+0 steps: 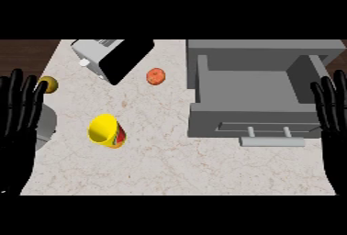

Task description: Pick up the cup, place it into the drawer and close the drawer

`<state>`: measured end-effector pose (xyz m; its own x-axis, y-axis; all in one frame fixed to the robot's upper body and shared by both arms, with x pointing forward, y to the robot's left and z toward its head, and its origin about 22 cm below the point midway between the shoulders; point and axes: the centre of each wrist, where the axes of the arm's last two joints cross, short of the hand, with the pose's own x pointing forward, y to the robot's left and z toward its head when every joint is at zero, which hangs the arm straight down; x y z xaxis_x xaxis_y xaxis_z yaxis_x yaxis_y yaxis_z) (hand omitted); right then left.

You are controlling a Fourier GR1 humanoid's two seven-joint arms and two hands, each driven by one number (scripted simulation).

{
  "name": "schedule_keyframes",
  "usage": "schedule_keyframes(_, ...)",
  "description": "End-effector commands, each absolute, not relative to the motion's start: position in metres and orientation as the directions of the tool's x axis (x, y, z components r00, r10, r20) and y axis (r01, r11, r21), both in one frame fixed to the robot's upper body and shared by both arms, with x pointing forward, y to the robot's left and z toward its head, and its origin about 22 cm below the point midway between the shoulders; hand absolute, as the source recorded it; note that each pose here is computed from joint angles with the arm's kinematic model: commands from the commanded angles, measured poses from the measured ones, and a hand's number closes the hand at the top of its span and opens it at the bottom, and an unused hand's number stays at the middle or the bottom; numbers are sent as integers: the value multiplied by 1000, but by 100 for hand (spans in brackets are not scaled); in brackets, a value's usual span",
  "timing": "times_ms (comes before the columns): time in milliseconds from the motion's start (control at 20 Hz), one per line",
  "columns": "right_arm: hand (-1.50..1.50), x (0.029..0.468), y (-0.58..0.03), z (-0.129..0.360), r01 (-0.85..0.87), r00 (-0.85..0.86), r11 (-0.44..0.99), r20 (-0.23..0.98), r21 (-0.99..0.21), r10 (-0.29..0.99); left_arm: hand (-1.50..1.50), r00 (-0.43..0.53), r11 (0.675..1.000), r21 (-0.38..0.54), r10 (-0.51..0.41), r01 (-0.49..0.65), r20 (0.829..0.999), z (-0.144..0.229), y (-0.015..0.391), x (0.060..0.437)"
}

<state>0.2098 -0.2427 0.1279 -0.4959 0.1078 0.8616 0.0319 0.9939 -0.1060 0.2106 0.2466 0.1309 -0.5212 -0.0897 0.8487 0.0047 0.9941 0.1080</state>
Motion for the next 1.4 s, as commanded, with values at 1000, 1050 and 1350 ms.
schedule_keyframes(1000, -150, 248, -250, 127, -189, -399, 971, 915, -148, 62, -150, -62, 787, -131, 210, 603, 976, 38, 346, 298)
schedule_keyframes(1050, -150, 258, -247, 127, -165, -418, 976, 906, -145, 64, -150, -62, 773, -122, 204, 623, 977, 32, 346, 305)
schedule_keyframes(1350, -150, 269, -254, 131, -171, -427, 971, 901, -166, 79, -150, -47, 806, -104, 161, 583, 986, -12, 336, 315)
